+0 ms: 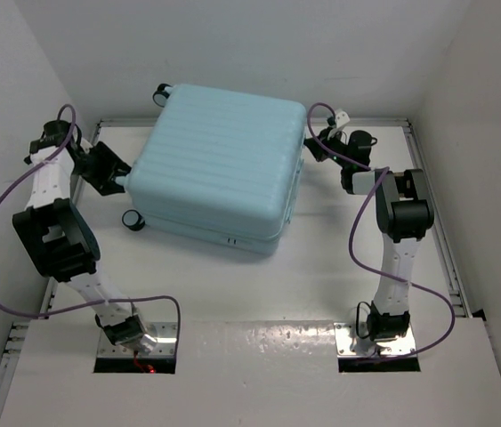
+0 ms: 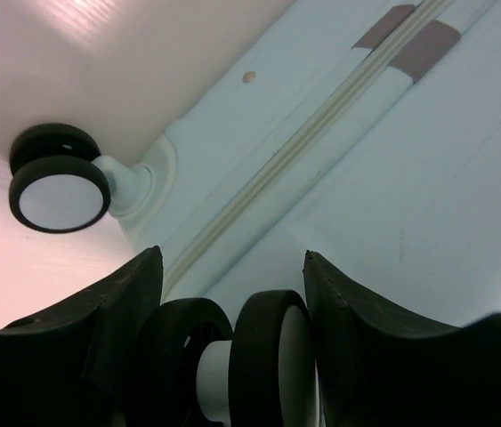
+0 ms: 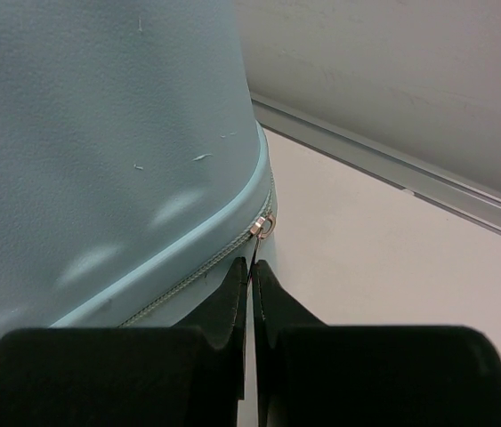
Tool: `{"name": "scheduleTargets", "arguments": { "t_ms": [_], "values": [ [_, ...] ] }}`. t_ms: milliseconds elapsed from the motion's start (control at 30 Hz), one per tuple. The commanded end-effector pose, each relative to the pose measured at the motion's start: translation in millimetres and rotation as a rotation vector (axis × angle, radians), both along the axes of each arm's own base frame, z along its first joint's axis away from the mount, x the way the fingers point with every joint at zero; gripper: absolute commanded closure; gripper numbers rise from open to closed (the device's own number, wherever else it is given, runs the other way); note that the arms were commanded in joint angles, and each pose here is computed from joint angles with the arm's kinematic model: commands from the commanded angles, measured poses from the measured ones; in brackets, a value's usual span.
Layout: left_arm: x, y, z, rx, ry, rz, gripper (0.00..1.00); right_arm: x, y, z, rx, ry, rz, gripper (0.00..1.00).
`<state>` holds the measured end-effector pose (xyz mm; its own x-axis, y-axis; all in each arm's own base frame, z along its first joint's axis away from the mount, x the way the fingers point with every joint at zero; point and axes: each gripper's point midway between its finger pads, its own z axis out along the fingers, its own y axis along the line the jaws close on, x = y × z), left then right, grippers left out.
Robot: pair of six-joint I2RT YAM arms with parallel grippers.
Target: Pack the luggage
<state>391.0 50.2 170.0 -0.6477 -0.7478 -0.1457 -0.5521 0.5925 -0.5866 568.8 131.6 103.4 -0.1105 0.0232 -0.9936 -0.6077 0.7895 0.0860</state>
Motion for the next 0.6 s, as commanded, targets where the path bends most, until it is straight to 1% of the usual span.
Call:
{"name": "scheduleTargets", "arguments": {
  "t_ms": [0,100,133,200,233,300,400,433,467,500,533,567],
  "values": [
    [36,1,74,-0.021,-0.263,-0.115,1.0,-15,38,29,0.007,-0.064,0.142,1.0],
    [64,23,92,0.027,-0.349,-0.1,1.0,-23,44,32,0.009,-0.068,0.173,1.0],
    [73,29,108,0.066,-0.395,-0.106,1.0,-26,47,34,0.01,-0.072,0.179,1.0],
    [87,38,105,0.086,-0.407,-0.108,1.0,-34,54,35,0.019,-0.068,0.211,1.0],
    [92,46,115,0.104,-0.434,-0.097,1.0,-40,60,39,0.02,-0.072,0.234,1.0],
    [104,57,112,0.118,-0.457,-0.089,1.0,-46,69,44,0.039,-0.068,0.259,1.0],
    [119,71,126,0.164,-0.52,-0.079,0.99,-59,89,51,0.058,-0.072,0.317,1.0],
    [122,76,130,0.143,-0.533,-0.061,0.83,-65,100,51,0.065,-0.068,0.344,1.0],
    [124,81,128,0.132,-0.538,-0.052,0.23,-67,103,52,0.071,-0.064,0.352,1.0],
    [122,83,133,0.143,-0.541,-0.036,0.0,-69,112,53,0.08,-0.062,0.369,1.0],
    [122,82,134,0.132,-0.537,-0.026,0.0,-73,118,55,0.085,-0.066,0.387,1.0],
    [111,84,133,0.127,-0.512,0.002,0.0,-73,120,55,0.086,-0.066,0.392,1.0]
  ]
}}
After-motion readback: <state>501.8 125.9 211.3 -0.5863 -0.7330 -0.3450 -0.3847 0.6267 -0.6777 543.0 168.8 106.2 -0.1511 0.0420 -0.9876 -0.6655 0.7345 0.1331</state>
